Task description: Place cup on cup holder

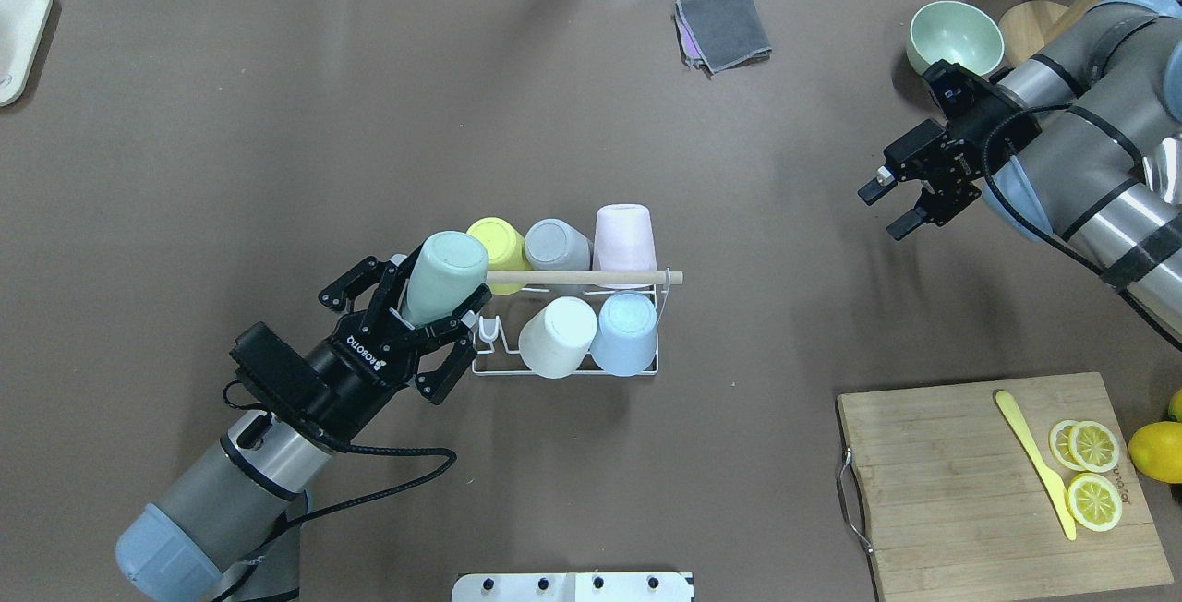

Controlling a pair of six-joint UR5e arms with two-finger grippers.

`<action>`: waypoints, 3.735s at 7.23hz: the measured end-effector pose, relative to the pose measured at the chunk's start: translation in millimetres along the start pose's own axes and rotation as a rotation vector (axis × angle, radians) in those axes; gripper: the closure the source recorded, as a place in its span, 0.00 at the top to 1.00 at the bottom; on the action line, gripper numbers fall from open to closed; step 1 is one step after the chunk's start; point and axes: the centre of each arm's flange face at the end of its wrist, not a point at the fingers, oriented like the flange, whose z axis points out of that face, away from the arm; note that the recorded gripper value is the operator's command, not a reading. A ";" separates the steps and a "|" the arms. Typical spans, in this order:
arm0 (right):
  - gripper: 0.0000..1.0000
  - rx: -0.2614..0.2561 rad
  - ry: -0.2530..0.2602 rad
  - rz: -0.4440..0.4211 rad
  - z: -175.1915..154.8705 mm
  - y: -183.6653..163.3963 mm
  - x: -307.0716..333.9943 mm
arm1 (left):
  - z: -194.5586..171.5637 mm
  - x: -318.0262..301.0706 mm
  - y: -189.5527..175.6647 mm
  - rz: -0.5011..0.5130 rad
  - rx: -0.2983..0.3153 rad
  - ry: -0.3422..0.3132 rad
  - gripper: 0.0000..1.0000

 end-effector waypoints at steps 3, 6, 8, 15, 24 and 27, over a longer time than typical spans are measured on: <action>0.97 -0.036 0.109 0.001 -10.7 25.6 21.8 | 9.0 9.4 7.1 0.000 -0.003 0.002 0.00; 0.98 -0.106 0.404 -0.023 -51.5 46.1 37.3 | 7.7 22.0 11.4 -0.013 -0.011 0.015 0.00; 0.98 -0.128 0.598 -0.053 -76.1 62.8 41.7 | 5.6 25.9 15.2 -0.015 -0.019 0.021 0.00; 0.94 0.196 0.844 -0.084 -116.9 163.7 110.7 | 6.1 25.3 23.2 -0.005 -0.030 0.019 0.00; 0.99 0.517 0.831 0.274 -187.2 205.7 135.8 | 14.3 20.6 23.2 0.009 -0.024 0.007 0.00; 0.99 0.545 0.829 0.301 -203.3 207.8 141.4 | 14.4 19.1 33.5 0.021 -0.037 0.004 0.00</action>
